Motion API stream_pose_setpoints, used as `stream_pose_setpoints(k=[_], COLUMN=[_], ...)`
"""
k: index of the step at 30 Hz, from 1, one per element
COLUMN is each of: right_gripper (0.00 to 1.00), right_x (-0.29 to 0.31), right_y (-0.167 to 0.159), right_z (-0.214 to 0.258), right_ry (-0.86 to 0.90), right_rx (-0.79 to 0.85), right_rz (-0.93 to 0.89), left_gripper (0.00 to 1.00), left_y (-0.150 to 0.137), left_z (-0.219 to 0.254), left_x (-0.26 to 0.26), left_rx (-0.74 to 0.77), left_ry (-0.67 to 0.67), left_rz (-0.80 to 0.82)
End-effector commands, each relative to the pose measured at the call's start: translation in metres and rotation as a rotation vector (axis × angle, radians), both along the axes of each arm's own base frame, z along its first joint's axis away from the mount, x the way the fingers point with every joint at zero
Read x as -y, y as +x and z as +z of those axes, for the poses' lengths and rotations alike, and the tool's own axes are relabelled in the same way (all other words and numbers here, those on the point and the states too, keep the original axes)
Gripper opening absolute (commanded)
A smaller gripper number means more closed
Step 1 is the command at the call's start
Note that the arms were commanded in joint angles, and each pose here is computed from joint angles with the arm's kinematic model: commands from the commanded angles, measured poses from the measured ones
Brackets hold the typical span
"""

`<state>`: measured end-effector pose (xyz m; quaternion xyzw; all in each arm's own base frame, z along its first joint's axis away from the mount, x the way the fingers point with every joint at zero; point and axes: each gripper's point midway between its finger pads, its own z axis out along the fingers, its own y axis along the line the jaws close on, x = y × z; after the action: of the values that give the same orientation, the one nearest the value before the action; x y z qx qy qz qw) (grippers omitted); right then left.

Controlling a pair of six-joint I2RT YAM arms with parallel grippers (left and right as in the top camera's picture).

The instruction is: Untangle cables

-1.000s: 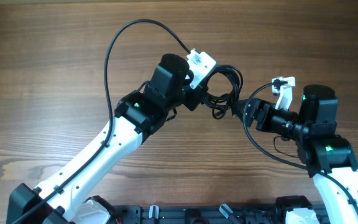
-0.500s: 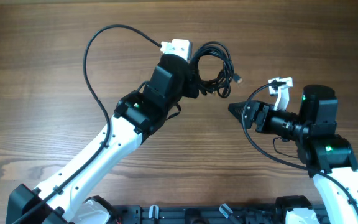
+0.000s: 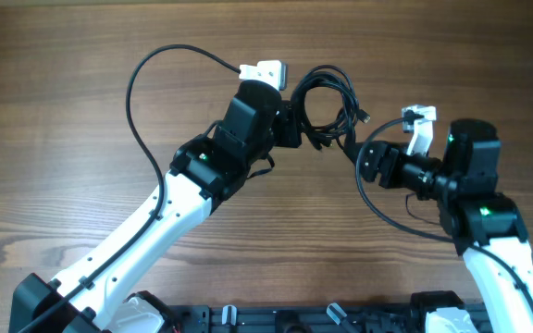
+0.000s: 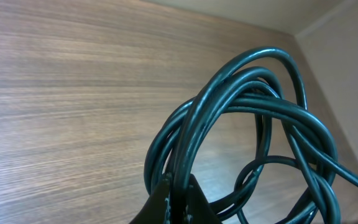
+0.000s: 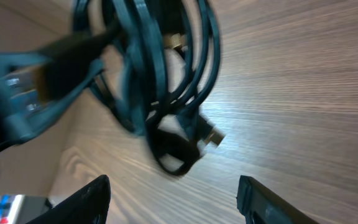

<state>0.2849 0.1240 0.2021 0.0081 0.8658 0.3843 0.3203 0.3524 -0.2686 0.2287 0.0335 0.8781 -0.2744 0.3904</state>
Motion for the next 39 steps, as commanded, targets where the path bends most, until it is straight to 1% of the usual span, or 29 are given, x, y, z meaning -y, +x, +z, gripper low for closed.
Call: stream_pose_setpoints(k=[1,2,3,5,7,8,10,12,16,17,21,29,33,39], right_gripper=[0.63,0.59,0.57,0.49,0.44,0.39,0.26,0.21,0.18,0.15,0.09,0.07,0.04,0.04], right_x=[0.003,0.002,0.0,-0.004,-0.008,-0.008,-0.009,-0.013,-0.019,-0.021,-0.029,-0.042,-0.043,-0.043], right_y=[0.017,0.019,0.021,0.024,0.024,0.025,0.024,0.021,0.015,0.013,0.005,-0.006,-0.004,-0.004], right_z=[-0.005,-0.006,-0.007,-0.005,-0.003,-0.003,-0.002,0.001,0.005,0.006,0.013,0.034,0.04,0.04], right_ry=[-0.063,-0.06,-0.051,-0.028,-0.014,-0.016,-0.022,-0.012,0.005,0.007,0.043,0.127,0.131,0.134], right_rx=[0.052,0.053,0.055,0.066,0.075,0.083,0.101,0.117,0.145,0.157,0.186,0.267,0.303,0.302], right_rz=[0.022,0.029,0.04,0.064,0.082,0.086,0.105,0.141,0.199,0.218,0.287,0.404,0.413,0.411], left_gripper=[0.04,0.04,0.04,0.04,0.04,0.04,0.04,0.04,0.04,0.04,0.04,0.04,0.04,0.04], left_y=[-0.009,-0.009,-0.009,-0.009,-0.008,-0.007,-0.005,-0.005,-0.006,-0.006,-0.006,-0.01,-0.014,-0.016], left_z=[0.027,0.027,0.027,0.027,0.027,0.027,0.027,0.027,0.027,0.027,0.027,0.027,0.028,0.028], left_x=[0.01,0.01,0.01,0.009,0.008,0.007,0.005,0.005,0.006,0.006,0.006,0.011,0.015,0.017], left_rx=[0.014,0.014,0.014,0.015,0.014,0.015,0.014,0.012,-0.033,-0.04,-0.045,-0.058,-0.069,-0.076], left_ry=[-0.092,-0.091,-0.091,-0.091,-0.09,-0.091,-0.091,-0.096,-0.15,-0.16,-0.164,-0.176,-0.188,-0.195], left_rz=[-0.053,-0.053,-0.053,-0.053,-0.049,-0.045,-0.04,-0.036,-0.007,0.001,0.006,-0.024,-0.051,-0.068])
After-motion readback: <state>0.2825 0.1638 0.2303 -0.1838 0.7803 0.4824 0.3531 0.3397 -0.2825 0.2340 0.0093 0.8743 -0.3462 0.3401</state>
